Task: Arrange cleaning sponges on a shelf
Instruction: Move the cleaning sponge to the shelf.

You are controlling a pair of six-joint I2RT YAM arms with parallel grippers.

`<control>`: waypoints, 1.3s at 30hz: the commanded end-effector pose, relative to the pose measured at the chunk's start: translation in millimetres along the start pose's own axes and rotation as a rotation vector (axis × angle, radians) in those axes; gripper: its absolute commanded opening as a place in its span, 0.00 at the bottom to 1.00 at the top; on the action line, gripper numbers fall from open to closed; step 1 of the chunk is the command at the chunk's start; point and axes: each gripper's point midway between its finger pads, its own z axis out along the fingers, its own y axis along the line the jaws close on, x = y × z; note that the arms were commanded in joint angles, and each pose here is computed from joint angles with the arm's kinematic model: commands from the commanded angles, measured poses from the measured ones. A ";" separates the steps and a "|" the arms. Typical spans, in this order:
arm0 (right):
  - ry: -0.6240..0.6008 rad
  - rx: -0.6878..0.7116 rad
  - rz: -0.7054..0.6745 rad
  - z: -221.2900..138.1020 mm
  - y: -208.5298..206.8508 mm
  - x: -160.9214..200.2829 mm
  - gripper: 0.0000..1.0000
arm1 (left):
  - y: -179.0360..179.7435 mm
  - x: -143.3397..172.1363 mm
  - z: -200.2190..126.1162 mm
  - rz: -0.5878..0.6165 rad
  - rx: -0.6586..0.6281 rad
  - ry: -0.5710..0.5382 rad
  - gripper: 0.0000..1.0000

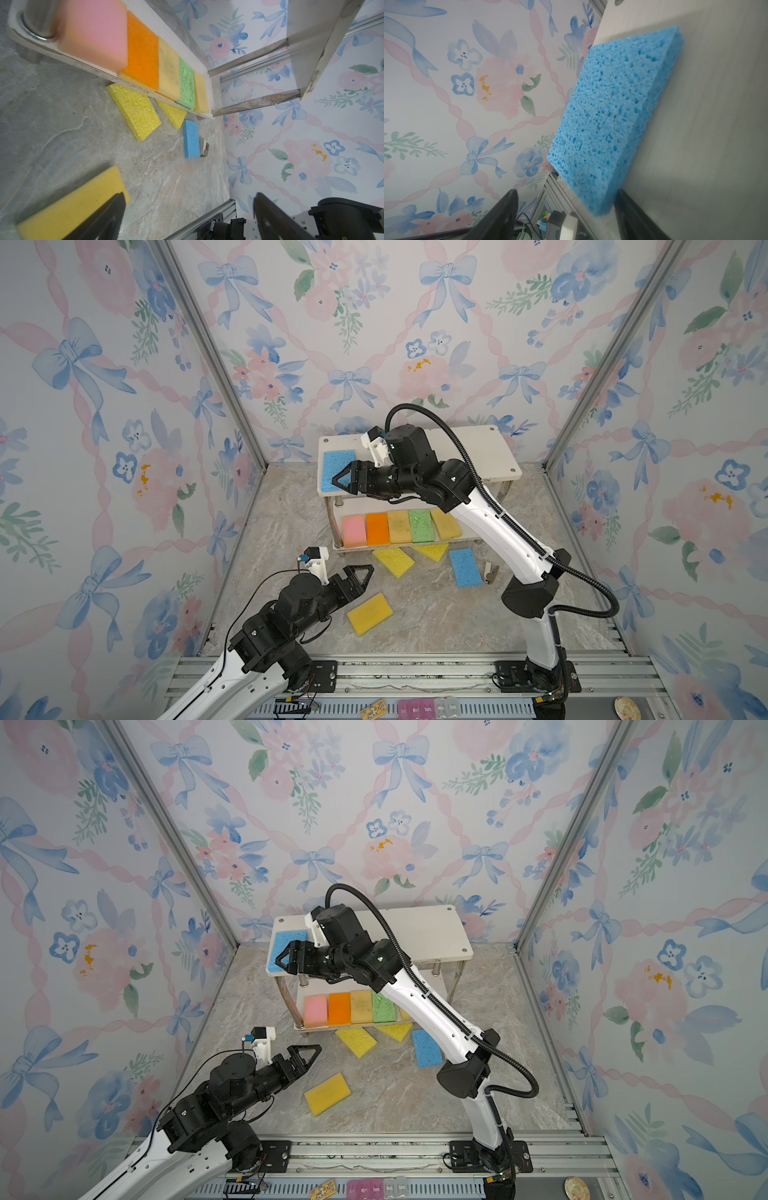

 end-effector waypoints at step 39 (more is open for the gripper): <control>-0.045 0.072 -0.103 11.1 -21.1 -16.0 0.80 | 7.4 0.5 -9.0 0.059 -0.040 0.022 0.98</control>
